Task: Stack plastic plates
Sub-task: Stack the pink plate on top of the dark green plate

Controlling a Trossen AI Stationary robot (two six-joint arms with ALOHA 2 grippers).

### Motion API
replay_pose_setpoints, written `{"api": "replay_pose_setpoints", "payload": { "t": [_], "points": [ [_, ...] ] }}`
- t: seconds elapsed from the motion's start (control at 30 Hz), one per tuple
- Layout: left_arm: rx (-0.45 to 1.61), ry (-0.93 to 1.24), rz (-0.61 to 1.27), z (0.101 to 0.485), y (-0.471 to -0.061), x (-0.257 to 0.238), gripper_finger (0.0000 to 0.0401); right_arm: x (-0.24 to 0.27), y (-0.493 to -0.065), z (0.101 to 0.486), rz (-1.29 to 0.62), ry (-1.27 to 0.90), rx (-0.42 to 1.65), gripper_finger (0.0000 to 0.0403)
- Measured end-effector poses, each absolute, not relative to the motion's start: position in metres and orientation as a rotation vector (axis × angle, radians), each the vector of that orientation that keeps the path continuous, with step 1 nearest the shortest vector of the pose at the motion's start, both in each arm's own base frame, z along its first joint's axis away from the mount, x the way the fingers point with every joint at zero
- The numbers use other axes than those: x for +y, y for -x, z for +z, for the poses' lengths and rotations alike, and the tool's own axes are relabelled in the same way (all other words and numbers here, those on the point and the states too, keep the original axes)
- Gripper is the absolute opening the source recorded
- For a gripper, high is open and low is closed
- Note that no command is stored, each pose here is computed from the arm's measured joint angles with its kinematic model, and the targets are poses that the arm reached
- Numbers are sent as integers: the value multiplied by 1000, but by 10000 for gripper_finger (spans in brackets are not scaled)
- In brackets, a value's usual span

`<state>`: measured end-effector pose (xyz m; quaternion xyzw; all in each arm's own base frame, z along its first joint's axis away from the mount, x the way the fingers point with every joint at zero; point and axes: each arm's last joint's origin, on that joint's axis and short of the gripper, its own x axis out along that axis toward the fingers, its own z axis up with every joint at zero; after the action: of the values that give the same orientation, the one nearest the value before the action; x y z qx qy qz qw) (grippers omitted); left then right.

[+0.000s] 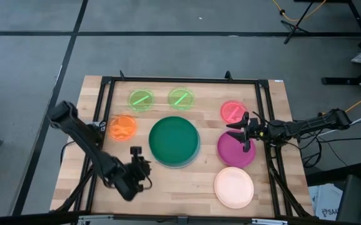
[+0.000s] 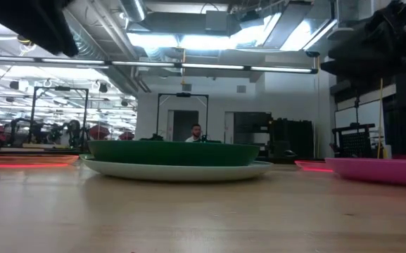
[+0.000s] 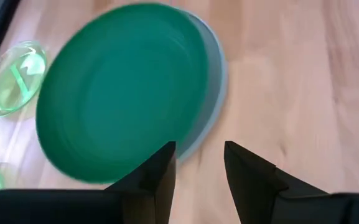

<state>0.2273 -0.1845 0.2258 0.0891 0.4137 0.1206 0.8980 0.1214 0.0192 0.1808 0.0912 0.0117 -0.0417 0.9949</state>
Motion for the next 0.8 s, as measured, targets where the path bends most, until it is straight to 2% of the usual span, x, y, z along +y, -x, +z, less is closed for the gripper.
{"api": "replay_pose_setpoints", "payload": {
  "t": [0.2,0.4,0.47,0.63,0.8],
  "points": [
    [602,-67,207,213,-219,-150,130,17,-122,190,-177,-155,41,155],
    [369,-136,108,199,-219,-123,130,13,-125,203,-330,-117,126,145],
    [287,-165,62,191,-217,-112,130,14,-128,202,-337,-93,176,142],
    [87,-69,-35,178,-210,-75,130,17,-138,196,-343,-77,360,139],
    [-22,-91,24,178,-207,-48,130,20,-148,193,-363,-153,543,138]
  ]
}}
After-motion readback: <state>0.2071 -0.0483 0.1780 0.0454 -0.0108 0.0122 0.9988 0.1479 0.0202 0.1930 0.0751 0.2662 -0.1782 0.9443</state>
